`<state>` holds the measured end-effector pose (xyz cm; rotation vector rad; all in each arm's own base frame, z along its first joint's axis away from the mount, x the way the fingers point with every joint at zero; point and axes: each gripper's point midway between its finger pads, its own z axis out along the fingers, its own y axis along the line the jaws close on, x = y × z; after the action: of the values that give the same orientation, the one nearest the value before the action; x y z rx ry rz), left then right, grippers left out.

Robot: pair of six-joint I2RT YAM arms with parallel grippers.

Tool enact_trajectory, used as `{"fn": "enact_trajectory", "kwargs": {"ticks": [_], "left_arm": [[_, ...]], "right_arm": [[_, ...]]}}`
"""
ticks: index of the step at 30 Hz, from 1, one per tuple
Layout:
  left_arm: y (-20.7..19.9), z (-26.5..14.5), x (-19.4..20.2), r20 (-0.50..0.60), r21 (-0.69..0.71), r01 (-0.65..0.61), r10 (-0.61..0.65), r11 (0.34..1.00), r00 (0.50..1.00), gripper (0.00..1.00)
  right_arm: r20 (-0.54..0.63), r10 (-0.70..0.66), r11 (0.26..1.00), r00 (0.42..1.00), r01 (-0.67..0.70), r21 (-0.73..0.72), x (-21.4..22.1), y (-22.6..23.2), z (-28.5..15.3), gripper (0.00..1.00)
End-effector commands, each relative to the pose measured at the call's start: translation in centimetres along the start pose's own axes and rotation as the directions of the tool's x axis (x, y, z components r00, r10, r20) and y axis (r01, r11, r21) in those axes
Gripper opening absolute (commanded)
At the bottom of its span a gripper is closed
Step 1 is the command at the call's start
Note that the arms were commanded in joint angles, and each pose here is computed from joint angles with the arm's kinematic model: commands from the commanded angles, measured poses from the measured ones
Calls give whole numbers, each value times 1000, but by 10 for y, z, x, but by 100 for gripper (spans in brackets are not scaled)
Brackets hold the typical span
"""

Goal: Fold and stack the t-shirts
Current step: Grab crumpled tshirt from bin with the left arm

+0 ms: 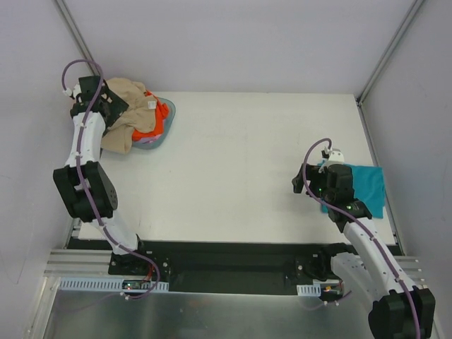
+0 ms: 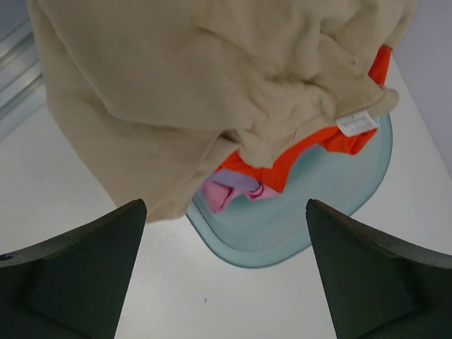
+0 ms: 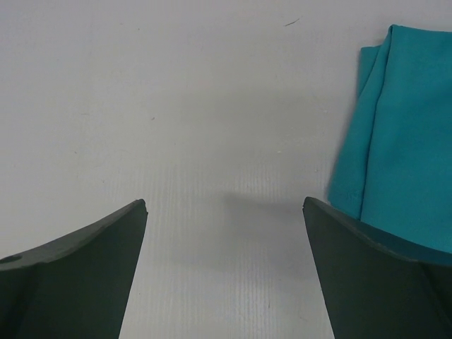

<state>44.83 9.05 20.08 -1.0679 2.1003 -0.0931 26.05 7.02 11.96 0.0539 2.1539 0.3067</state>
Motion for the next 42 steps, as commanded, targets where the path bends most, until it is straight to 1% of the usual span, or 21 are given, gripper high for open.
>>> {"fn": "enact_trajectory", "kwargs": {"ticks": [1, 3, 4, 9, 13, 14, 15, 17, 20, 22, 23, 24, 25, 27, 30, 33, 36, 37, 40, 41, 42], "left_arm": [[-8, 22, -38, 46, 18, -38, 37, 999, 998, 94], [-9, 35, -43, 65, 18, -70, 68, 997, 996, 91], [-8, 39, -44, 66, 13, -101, 100, 995, 993, 87], [9, 68, -48, 79, -94, -132, 139, 987, 987, 84], [10, 96, -50, 64, -113, -173, 181, 978, 981, 76], [10, 100, -51, 65, -117, -178, 186, 977, 980, 70], [8, 106, -52, 66, -119, -180, 189, 976, 980, 69], [5, 110, -57, 75, -118, -180, 190, 977, 979, 61], [-2, 110, -63, 86, -94, -190, 198, 977, 976, 55], [-5, 111, -63, 82, -81, -197, 203, 977, 976, 42], [-6, 111, -64, 84, -75, -200, 206, 977, 975, 32], [-8, 112, -62, 77, -64, -204, 208, 977, 975, 5], [-9, 111, -61, 73, -58, -201, 205, 978, 976, 0], [-11, 105, -59, 68, -36, -194, 196, 980, 978, 0], [-27, 93, -50, 42, 55, -202, 200, 978, 979, 0], [-43, 75, -40, 56, 100, -225, 220, 969, 974, 0], [-54, 51, -37, 126, 86, -250, 238, 964, 963, 0], [-59, 44, -36, 142, 91, -256, 242, 962, 960, 0], [-75, 8, -41, 213, 108, -269, 242, 957, 947, 0], [-82, -15, -50, 262, 126, -266, 227, 956, 938, 0], [-92, -29, -48, 275, 152, -273, 225, 950, 935, 0]], "right_arm": [[40, -2, 999, 999, 0, 46, -21, -3, 0, 97], [26, -3, 999, 1000, 2, 53, -20, -4, 1, 97], [15, -3, 998, 1000, 2, 60, -18, -5, 3, 97], [6, -5, 997, 1000, 4, 75, -18, -8, 5, 97], [-5, -5, 996, 1000, 5, 87, -16, -10, 6, 97], [-5, -6, 996, 1000, 7, 92, -16, -11, 6, 97], [-8, -6, 995, 1000, 7, 96, -16, -12, 6, 97], [-13, -6, 995, 1000, 7, 99, -15, -12, 7, 97], [-19, -9, 995, 1000, 11, 100, -15, -13, 8, 97], [-28, -9, 995, 1000, 12, 103, -14, -13, 10, 97], [-32, -9, 994, 999, 12, 105, -14, -13, 10, 97], [-37, -8, 994, 999, 12, 107, -13, -13, 10, 97], [-38, -7, 994, 999, 11, 107, -13, -13, 10, 97], [-30, -9, 995, 1000, 12, 103, -15, -12, 9, 97], [-25, -12, 996, 1000, 15, 92, -16, -11, 8, 97], [-26, -13, 997, 1000, 15, 72, -16, -7, 7, 97], [-11, -19, 999, 1000, 20, 38, -19, -1, 6, 97], [-17, -21, 1000, 1000, 21, -5, -17, 6, 5, 97], [-4, -25, 999, 1000, 25, -46, -19, 13, 1, 97], [3, -28, 997, 1000, 28, -68, -20, 17, 0, 97], [14, -31, 996, 999, 32, -88, -22, 21, -2, 97]]}}
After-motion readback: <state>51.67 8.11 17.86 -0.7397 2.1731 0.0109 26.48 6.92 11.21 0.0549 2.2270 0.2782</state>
